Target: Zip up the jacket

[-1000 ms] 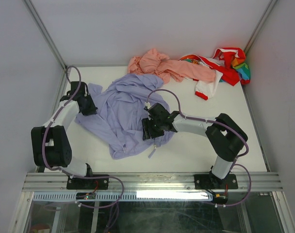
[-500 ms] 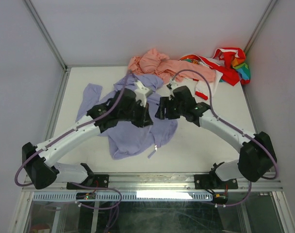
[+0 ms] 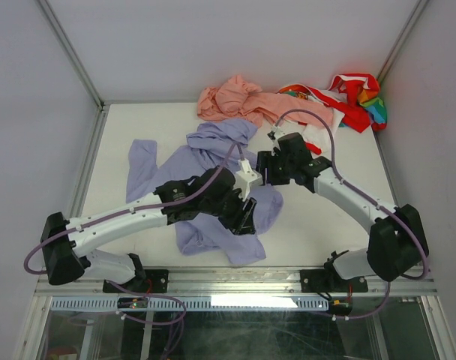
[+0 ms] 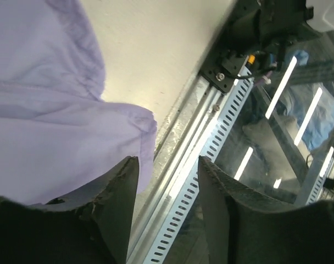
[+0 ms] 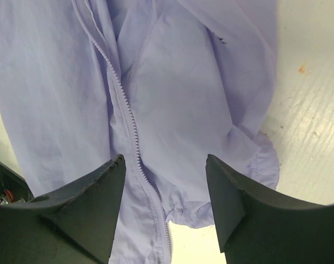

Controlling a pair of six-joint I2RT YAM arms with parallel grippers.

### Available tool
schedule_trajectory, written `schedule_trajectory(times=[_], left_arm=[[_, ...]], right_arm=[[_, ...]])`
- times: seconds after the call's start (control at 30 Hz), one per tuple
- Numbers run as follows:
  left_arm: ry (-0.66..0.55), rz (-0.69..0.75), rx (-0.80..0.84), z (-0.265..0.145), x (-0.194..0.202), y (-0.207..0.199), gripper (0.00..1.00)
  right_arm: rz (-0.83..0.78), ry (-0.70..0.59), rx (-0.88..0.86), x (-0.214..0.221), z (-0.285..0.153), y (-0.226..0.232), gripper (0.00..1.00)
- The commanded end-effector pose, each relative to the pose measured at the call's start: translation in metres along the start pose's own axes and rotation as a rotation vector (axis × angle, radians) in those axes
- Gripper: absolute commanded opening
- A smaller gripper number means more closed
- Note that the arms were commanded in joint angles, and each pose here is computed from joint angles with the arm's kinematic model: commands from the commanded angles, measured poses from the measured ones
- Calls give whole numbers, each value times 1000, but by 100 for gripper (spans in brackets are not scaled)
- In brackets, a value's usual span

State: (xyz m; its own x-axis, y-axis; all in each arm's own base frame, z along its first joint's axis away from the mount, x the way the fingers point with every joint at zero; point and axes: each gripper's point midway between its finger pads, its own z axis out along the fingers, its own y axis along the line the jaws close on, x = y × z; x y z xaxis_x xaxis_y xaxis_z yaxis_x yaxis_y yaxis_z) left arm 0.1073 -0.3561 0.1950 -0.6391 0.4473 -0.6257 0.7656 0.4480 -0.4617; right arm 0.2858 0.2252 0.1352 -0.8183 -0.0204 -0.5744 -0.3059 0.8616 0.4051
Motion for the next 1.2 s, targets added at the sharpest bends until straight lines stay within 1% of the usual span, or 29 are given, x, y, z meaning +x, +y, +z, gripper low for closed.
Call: schedule_trajectory(times=[0.0, 0.1, 0.2, 0.27, 0.37, 0.47, 0.63, 0.77, 0.9, 1.03, 1.1, 1.17], left_arm=[[-179, -106, -92, -35, -29, 25, 50], [-214, -281, -167, -39, -22, 69, 50], [-215, -435, -237, -35, -15, 111, 49], [-193, -497, -264, -26, -8, 130, 48], [-156, -574, -347, -14, 7, 164, 46], [-123, -670, -479, -17, 31, 216, 42], [-74, -709, -736, -44, 58, 297, 40], [-57, -751, -874, -72, 64, 353, 39], [-70, -775, -955, -94, 58, 397, 38], [-90, -797, -1005, -114, 51, 439, 37], [-98, -783, -1013, -120, 43, 450, 37], [-128, -746, -1004, -127, 26, 451, 39]], right_arm=[[-34, 55, -54, 13, 4, 7, 63], [-47, 103, -101, 24, 10, 18, 62], [-68, 167, -111, 40, 23, 26, 61], [-71, 202, -107, 49, 32, 29, 58], [-56, 215, -95, 53, 46, 26, 55], [-53, 220, -48, 53, 58, 15, 54], [4, 230, 38, 52, 73, -12, 52], [34, 212, 77, 45, 76, -29, 54], [52, 185, 87, 36, 74, -35, 57], [53, 169, 62, 30, 68, -30, 58], [55, 171, 49, 31, 65, -26, 58], [48, 180, 31, 32, 59, -20, 58]])
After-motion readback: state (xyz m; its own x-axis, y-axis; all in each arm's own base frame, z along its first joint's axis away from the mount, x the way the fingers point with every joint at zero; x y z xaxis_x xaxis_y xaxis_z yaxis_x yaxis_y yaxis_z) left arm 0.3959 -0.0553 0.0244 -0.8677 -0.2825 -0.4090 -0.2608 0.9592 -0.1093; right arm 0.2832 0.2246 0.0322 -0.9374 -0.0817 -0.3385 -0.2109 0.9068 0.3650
